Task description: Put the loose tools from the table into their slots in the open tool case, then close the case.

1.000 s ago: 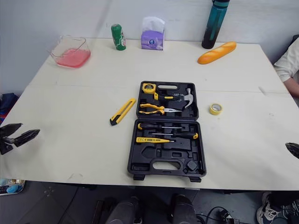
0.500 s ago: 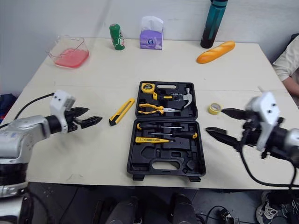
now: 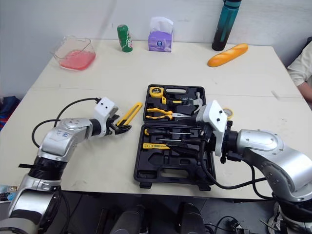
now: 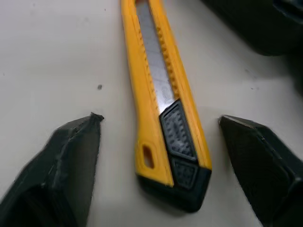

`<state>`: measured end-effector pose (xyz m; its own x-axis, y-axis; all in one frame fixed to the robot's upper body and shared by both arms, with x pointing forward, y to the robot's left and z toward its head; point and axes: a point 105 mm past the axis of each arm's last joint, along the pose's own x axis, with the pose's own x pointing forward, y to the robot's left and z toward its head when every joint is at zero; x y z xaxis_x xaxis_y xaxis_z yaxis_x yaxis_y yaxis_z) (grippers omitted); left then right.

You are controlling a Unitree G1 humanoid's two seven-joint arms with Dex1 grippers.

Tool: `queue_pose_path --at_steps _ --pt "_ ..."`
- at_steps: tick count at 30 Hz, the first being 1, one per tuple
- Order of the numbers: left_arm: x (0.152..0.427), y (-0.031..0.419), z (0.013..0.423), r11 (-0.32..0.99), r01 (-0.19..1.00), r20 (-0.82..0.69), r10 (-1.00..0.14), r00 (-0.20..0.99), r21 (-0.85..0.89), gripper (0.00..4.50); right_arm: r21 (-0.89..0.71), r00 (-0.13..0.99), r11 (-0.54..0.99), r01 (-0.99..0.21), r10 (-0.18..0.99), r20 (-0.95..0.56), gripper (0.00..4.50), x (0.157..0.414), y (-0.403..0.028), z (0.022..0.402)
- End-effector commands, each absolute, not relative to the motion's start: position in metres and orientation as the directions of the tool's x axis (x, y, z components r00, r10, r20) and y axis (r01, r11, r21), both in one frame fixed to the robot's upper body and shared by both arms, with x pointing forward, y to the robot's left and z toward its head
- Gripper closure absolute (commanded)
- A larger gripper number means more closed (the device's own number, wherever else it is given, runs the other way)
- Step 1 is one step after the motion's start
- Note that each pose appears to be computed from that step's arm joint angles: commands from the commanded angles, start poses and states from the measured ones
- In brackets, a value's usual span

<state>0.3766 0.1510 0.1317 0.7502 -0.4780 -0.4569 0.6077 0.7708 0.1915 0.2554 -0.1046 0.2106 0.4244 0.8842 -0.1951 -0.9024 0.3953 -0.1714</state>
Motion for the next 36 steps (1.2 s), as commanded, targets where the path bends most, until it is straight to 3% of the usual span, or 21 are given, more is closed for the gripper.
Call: queue_pose_path --at_steps 1,3,6,9,11,13,16,20,25,36 --pt "0.378 0.156 0.123 0.789 0.589 -0.473 -0.458 0.753 0.173 2.28 -0.215 0.424 0.387 -0.897 0.89 -0.166 0.0 0.254 -0.101 0.219" --pt "0.381 0.167 0.129 0.809 0.56 -0.46 -0.435 0.774 0.177 2.94 -0.218 0.427 0.389 -0.895 0.888 -0.17 0.0 0.254 -0.102 0.219" --pt "0.38 0.197 0.153 0.818 0.527 -0.423 -0.403 0.812 0.23 2.93 -0.224 0.441 0.4 -0.889 0.88 -0.178 0.0 0.255 -0.108 0.22" --pt "0.372 0.2 0.189 0.76 0.593 -0.367 -0.49 0.791 0.266 2.93 -0.224 0.457 0.416 -0.881 0.87 -0.183 0.0 0.254 -0.116 0.222" --pt "0.36 0.185 0.212 0.651 0.697 -0.356 -0.601 0.715 0.301 2.93 -0.217 0.473 0.433 -0.875 0.86 -0.191 0.0 0.252 -0.123 0.221" --pt "0.334 0.157 0.225 0.425 0.842 -0.409 -0.74 0.534 0.331 2.93 -0.202 0.496 0.458 -0.866 0.841 -0.215 0.0 0.247 -0.136 0.218" --pt "0.324 0.123 0.23 0.245 0.892 -0.442 -0.799 0.408 0.38 2.94 -0.159 0.516 0.491 -0.857 0.812 -0.273 0.0 0.234 -0.157 0.209" --pt "0.309 0.08 0.222 0.071 0.955 -0.476 -0.855 0.206 0.286 2.94 -0.133 0.549 0.538 -0.832 0.764 -0.339 0.0 0.219 -0.178 0.199" --pt "0.296 0.038 0.194 -0.068 0.988 -0.567 -0.824 0.025 0.142 2.94 -0.113 0.601 0.607 -0.786 0.709 -0.37 0.0 0.204 -0.195 0.192" --pt "0.277 0.014 0.147 -0.189 0.976 -0.686 -0.725 -0.066 0.107 2.94 -0.078 0.634 0.665 -0.743 0.662 -0.4 0.0 0.184 -0.2 0.177"
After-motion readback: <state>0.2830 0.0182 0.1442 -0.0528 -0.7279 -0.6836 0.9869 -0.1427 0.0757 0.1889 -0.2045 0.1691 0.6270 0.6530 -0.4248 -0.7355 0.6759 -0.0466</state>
